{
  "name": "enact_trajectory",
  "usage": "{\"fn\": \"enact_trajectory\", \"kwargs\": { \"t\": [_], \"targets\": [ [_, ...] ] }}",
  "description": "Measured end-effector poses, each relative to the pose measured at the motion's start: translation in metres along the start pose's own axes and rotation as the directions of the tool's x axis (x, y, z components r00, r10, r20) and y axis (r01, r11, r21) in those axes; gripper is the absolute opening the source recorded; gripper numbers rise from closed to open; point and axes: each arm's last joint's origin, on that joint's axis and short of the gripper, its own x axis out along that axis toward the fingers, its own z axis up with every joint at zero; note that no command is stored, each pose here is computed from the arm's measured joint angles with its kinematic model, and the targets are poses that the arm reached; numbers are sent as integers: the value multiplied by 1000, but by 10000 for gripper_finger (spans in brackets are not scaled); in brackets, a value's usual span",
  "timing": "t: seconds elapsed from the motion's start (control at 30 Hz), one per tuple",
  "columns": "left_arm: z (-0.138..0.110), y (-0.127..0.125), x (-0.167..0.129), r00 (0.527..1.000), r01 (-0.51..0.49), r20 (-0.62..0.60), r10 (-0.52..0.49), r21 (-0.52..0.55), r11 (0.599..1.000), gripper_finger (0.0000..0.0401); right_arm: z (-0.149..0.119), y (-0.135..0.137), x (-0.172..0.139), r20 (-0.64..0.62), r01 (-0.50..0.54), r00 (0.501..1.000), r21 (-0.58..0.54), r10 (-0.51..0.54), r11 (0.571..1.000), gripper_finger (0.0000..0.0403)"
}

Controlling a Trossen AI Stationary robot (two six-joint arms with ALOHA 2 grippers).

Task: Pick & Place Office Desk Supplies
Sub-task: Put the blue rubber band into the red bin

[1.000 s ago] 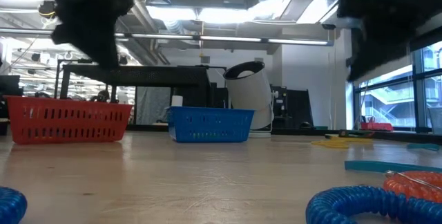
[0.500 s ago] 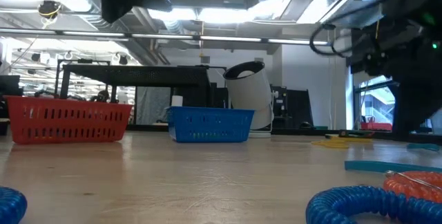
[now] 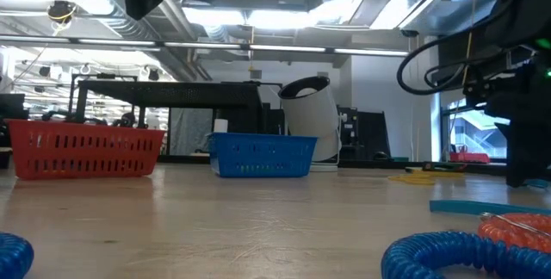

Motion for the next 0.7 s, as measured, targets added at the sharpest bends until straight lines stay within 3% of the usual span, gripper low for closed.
{"fn": "enact_trajectory", "kwargs": {
  "t": [0.4,0.7],
  "targets": [
    [-2,-5,-5,995,-49,88,49,3,999,107,0,0,0,-1,-1,1000,-26,1,1000,17],
    [0,-3,-6,981,-119,157,118,-4,993,111,2,3,-2,12,-5,1000,-101,6,995,9]
  ]
}}
